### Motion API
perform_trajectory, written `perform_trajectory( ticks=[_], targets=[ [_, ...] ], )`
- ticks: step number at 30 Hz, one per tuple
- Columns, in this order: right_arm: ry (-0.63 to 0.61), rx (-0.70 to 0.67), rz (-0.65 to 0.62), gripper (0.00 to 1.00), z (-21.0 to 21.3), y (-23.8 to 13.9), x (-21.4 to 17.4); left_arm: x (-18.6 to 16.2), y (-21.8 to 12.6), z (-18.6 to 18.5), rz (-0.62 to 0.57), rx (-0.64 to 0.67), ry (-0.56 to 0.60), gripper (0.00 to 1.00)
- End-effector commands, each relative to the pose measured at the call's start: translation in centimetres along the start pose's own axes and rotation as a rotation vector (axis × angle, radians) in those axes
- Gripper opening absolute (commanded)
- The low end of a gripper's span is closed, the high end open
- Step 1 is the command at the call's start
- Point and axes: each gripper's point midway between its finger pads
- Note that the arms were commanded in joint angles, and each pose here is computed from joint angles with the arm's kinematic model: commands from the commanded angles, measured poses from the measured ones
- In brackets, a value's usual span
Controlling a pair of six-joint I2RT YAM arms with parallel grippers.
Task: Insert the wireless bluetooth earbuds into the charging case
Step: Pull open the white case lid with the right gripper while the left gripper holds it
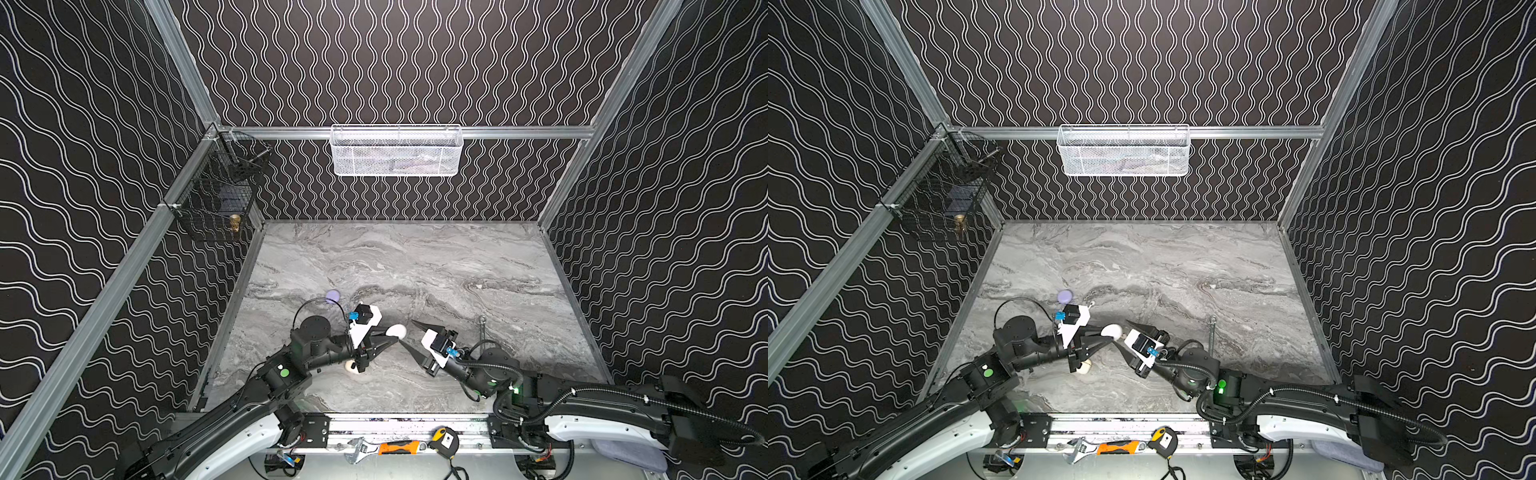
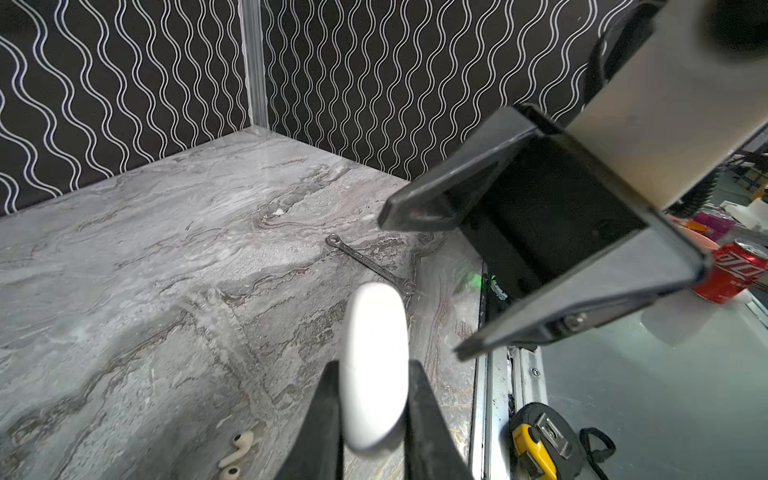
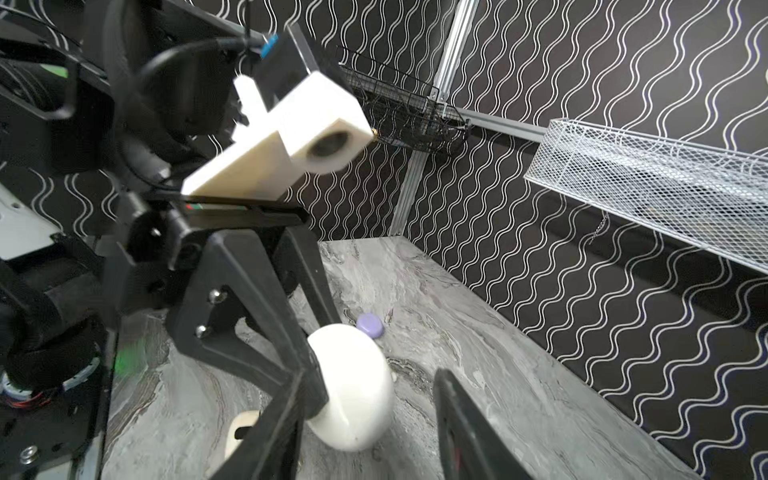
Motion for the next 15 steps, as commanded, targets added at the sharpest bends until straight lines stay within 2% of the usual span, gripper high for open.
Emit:
perform_trajectory(
  ticks=[1, 7, 15],
  targets=[
    [0.031, -0.035, -0.014, 0.49, -0.8, 0.5, 0.7, 1.1, -0.1, -1.0, -0.045, -0.057, 0.047, 0.0],
    [0.045, -0.086, -0.022, 0.43, -2.1, 0.3, 0.8, 1.0, -0.4, -1.7, -0.058, -0.09, 0.056, 0.0],
    [0.077, -0.124, -0.024, 0.41, -3.1, 0.2, 1.1, 1.0, -0.2, -2.1, -0.054, -0.115, 0.061, 0.0]
  ],
)
Point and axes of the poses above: each gripper's point midway between its finger pads, its own y axis out along the fingers, its own z axis along the line the jaws close on, x = y × z, and after that the axes turned 2 degrees about -y, right-handed
